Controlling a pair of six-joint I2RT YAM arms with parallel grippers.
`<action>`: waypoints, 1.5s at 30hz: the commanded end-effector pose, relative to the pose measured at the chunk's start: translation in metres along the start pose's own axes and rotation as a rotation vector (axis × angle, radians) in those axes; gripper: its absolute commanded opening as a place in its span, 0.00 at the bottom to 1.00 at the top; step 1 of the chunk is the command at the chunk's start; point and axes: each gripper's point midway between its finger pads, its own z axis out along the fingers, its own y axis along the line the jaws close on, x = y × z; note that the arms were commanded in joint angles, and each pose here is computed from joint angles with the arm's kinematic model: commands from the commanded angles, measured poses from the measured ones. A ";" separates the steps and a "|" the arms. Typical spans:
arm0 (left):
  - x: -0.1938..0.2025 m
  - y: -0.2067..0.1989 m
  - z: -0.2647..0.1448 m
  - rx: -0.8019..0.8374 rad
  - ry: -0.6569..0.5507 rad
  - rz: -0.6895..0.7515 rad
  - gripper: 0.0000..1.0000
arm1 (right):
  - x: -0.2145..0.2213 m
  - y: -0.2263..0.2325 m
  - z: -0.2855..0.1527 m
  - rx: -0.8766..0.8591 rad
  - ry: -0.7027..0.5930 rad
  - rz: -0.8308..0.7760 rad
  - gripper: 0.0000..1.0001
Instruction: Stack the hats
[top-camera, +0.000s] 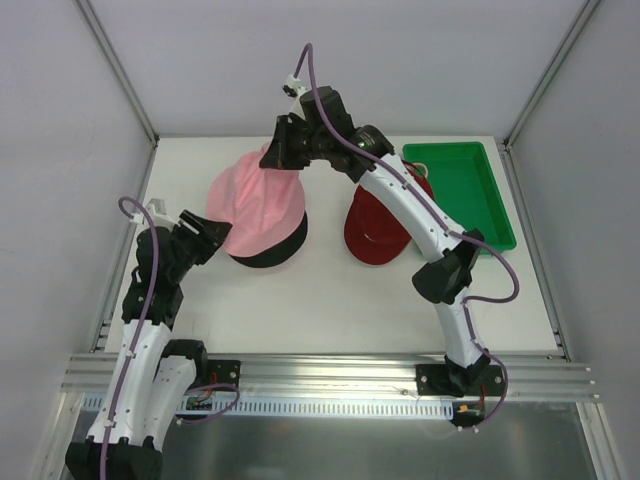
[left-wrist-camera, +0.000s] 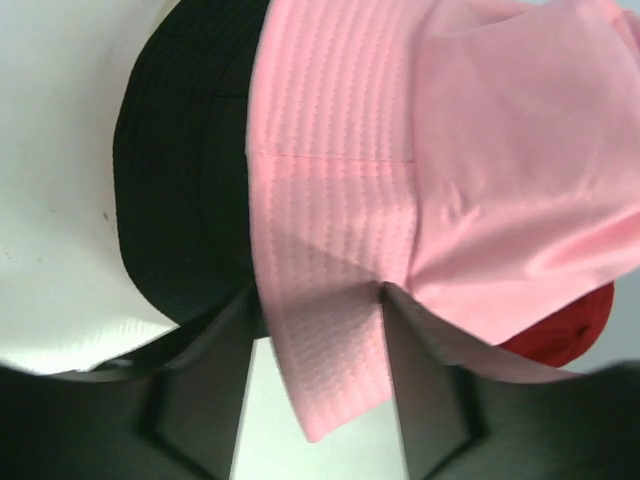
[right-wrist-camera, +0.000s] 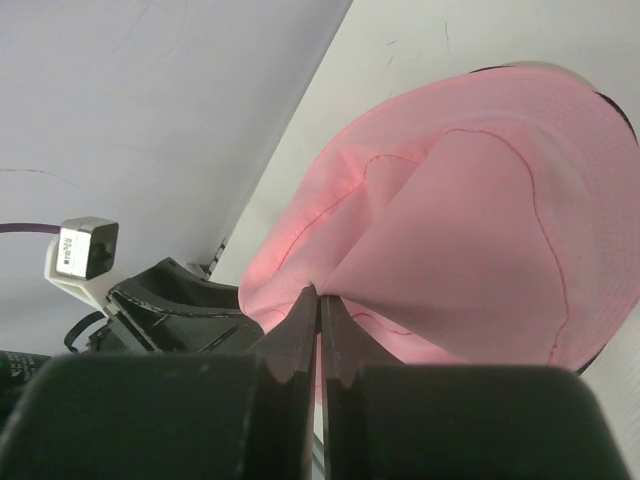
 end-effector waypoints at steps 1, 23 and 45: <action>-0.001 0.012 0.001 -0.032 -0.031 0.039 0.55 | -0.024 0.021 -0.019 -0.065 -0.079 -0.024 0.00; -0.031 0.005 -0.012 -0.025 -0.169 0.089 0.68 | 0.004 0.016 -0.012 -0.036 -0.009 -0.094 0.01; -0.054 0.008 0.028 0.126 -0.088 -0.120 0.63 | 0.013 0.013 -0.006 -0.030 0.020 -0.103 0.02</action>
